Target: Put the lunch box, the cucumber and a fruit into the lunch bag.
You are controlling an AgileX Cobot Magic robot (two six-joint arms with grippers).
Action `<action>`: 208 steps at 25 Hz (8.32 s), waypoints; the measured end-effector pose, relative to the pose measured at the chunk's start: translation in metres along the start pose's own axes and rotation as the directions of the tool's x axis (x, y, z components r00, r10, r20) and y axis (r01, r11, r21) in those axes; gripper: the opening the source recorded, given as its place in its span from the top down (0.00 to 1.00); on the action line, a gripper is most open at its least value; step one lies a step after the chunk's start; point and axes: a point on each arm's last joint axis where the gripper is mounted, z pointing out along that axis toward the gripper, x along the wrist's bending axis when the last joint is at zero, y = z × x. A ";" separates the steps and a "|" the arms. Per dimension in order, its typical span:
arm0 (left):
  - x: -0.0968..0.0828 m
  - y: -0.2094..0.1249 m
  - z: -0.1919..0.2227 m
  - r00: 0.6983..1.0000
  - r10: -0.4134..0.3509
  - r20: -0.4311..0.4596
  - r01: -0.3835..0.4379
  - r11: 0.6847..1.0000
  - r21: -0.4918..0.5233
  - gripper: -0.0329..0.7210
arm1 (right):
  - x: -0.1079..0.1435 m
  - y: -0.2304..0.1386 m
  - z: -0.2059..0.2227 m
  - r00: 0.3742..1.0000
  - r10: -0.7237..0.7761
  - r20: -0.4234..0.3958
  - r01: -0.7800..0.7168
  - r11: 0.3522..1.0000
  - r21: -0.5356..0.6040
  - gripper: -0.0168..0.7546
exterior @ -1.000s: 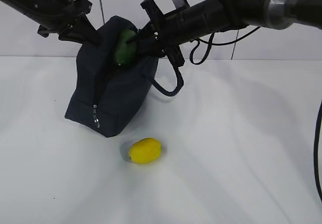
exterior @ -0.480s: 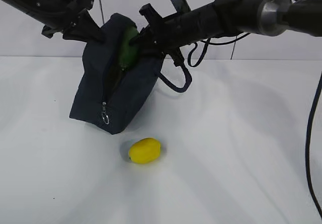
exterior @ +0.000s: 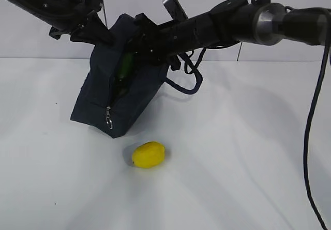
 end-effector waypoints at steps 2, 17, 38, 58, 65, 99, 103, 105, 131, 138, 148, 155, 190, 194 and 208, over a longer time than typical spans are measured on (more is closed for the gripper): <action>0.000 0.000 0.000 1.000 0.002 -0.003 -0.002 1.000 0.001 0.92 | 0.000 -0.001 0.001 0.999 -0.031 -0.007 0.031 1.000 0.005 0.65; 0.003 -0.001 0.000 0.999 0.018 -0.027 -0.018 1.000 0.008 0.92 | 0.010 -0.011 -0.006 0.967 -0.171 -0.188 0.196 0.973 0.123 0.40; 0.006 -0.001 0.000 0.997 0.040 -0.060 -0.039 0.999 0.019 0.92 | 0.049 0.014 -0.091 0.803 -0.596 0.010 0.558 0.757 0.340 0.51; 0.006 0.000 0.000 0.997 0.042 -0.070 -0.042 0.999 0.006 0.92 | 0.065 0.045 -0.182 0.207 -0.821 0.532 0.548 0.547 0.633 0.53; 0.007 0.000 0.000 0.996 0.044 -0.073 -0.043 0.999 0.005 0.92 | 0.008 0.063 -0.184 0.138 -0.689 0.712 0.365 0.703 0.610 0.53; 0.025 -0.002 -0.011 0.985 0.073 -0.154 -0.067 0.997 0.044 0.92 | 0.049 -0.084 -0.151 0.719 -0.683 0.129 0.462 0.608 0.646 0.37; 0.031 -0.002 -0.015 0.984 0.064 -0.167 -0.058 0.998 0.038 0.92 | 0.065 -0.098 -0.176 0.702 -0.700 0.132 0.485 0.606 0.630 0.37; 0.032 -0.002 -0.016 0.984 0.062 -0.167 -0.056 0.998 0.038 0.92 | 0.064 -0.110 -0.185 0.709 -0.693 0.132 0.474 0.606 0.639 0.37; 0.032 -0.002 -0.016 0.984 0.062 -0.167 -0.056 0.998 0.038 0.92 | 0.041 -0.140 -0.160 0.196 -0.914 -0.356 0.943 0.075 0.325 0.37; 0.033 -0.001 -0.016 0.983 0.063 -0.173 -0.059 0.998 0.029 0.92 | 0.002 -0.141 -0.123 0.104 -0.895 -0.434 0.957 -0.028 0.288 0.37; 0.033 0.000 -0.016 0.983 0.063 -0.175 -0.059 0.998 0.025 0.92 | 0.004 -0.142 -0.079 -0.088 -0.934 -0.347 0.940 -0.193 0.280 0.37; 0.033 0.000 -0.016 0.982 0.064 -0.177 -0.061 0.998 0.026 0.92 | -0.013 -0.141 -0.062 -0.060 -0.934 -0.353 0.935 -0.176 0.308 0.37; 0.033 0.000 -0.016 0.982 0.064 -0.179 -0.061 0.998 0.022 0.92 | -0.037 -0.141 -0.025 0.039 -0.931 -0.364 0.934 -0.095 0.343 0.21; 0.033 0.000 -0.016 0.982 0.064 -0.179 -0.061 0.998 0.022 0.92 | -0.041 -0.143 -0.023 0.047 -0.928 -0.369 0.933 -0.092 0.349 0.21; 0.033 0.000 -0.016 0.982 0.064 -0.179 -0.061 0.998 0.022 0.92 | -0.043 -0.142 -0.022 0.045 -0.934 -0.355 0.930 -0.091 0.357 0.24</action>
